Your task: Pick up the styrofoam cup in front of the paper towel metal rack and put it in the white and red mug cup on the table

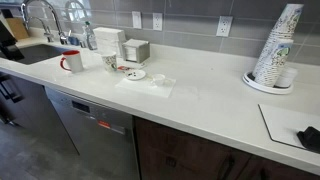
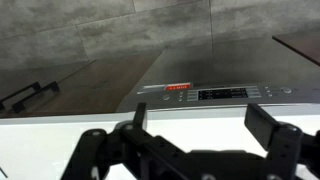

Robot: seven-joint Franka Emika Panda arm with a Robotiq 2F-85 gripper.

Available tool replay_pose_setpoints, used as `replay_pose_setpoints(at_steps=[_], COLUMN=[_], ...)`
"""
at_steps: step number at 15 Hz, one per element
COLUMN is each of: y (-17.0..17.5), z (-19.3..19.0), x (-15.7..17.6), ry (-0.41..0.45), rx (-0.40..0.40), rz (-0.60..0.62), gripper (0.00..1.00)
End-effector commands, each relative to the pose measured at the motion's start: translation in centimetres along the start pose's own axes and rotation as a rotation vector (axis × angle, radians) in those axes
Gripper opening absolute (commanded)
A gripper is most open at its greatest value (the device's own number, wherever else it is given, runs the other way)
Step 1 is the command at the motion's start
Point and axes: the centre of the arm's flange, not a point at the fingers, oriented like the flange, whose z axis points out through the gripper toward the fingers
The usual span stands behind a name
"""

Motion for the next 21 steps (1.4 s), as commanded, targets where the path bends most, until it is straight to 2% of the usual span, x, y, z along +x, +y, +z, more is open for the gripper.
replay_pose_setpoints(at_steps=[1,13,21], y=[0.0,0.0,2.6], z=[0.0,0.0,-1.6], x=[0.0,0.0,9.9], ry=[0.0,0.0,0.05], rx=[0.0,0.0,0.076], rz=[0.0,0.0,0.14], gripper=[1.0,1.0,1.0])
